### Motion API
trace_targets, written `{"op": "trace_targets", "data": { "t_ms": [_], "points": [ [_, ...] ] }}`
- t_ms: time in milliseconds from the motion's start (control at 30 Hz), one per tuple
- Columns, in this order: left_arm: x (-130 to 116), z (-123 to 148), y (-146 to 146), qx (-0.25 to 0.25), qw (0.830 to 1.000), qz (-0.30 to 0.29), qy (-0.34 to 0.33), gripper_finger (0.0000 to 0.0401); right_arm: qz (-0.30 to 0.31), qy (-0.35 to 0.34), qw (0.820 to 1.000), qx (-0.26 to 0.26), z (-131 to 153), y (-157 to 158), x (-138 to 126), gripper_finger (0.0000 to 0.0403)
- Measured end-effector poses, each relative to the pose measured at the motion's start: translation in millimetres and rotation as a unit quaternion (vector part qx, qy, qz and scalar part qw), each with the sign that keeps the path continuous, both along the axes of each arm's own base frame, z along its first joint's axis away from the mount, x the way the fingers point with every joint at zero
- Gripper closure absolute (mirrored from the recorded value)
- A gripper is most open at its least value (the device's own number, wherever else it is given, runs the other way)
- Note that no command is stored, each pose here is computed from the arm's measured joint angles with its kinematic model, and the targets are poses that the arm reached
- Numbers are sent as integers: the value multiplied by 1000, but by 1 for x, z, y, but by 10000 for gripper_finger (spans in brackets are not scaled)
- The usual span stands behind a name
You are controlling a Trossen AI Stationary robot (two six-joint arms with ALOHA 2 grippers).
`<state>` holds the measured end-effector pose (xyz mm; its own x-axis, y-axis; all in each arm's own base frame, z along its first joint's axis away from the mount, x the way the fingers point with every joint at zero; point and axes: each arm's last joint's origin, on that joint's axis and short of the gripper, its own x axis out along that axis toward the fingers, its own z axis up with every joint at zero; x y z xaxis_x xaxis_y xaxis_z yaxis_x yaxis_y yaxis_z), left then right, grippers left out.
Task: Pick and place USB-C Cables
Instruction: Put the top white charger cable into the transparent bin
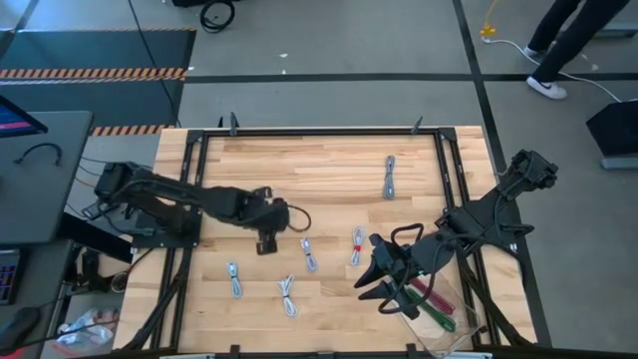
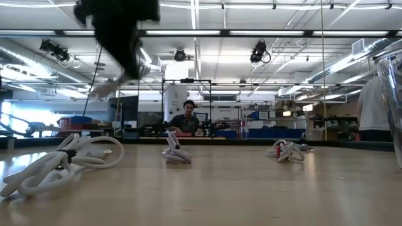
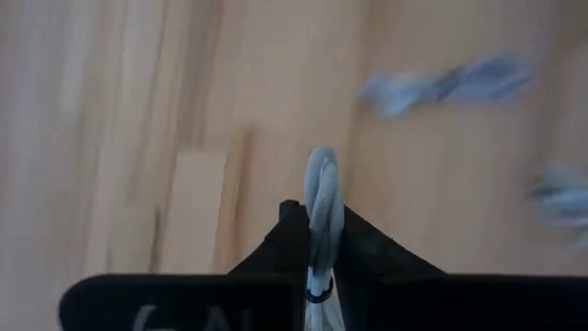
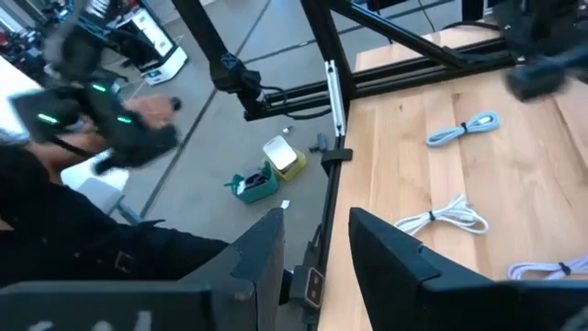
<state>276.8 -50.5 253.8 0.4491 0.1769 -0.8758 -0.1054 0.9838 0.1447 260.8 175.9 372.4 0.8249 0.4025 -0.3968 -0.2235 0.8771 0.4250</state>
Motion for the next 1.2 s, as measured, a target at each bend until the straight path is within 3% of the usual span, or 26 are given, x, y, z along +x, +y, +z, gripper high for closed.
{"op": "trace_targets", "data": {
  "t_ms": [267, 400, 533, 767, 1000, 1200],
  "points": [
    [-8, 86, -60, 46, 988, -66, -133, 369, 1, -6, 1000, -6, 0, -2, 1, 273],
    [-15, 125, -84, 56, 966, -112, -227, 369, 8, -20, 999, -41, -1, -2, 3, 273],
    [-21, 155, -104, 71, 937, -162, -301, 369, -28, -47, 991, -122, -7, -4, 11, 273],
    [-24, 188, -109, 68, 906, -173, -379, 369, -93, -95, 945, -300, -32, -7, 46, 273],
    [-23, 193, -110, 56, 898, -166, -402, 369, -99, -159, 906, -380, -55, -6, 89, 260],
    [-23, 191, -110, 50, 904, -163, -392, 369, -161, -199, 872, -417, -47, -4, 93, 230]
  ]
}}
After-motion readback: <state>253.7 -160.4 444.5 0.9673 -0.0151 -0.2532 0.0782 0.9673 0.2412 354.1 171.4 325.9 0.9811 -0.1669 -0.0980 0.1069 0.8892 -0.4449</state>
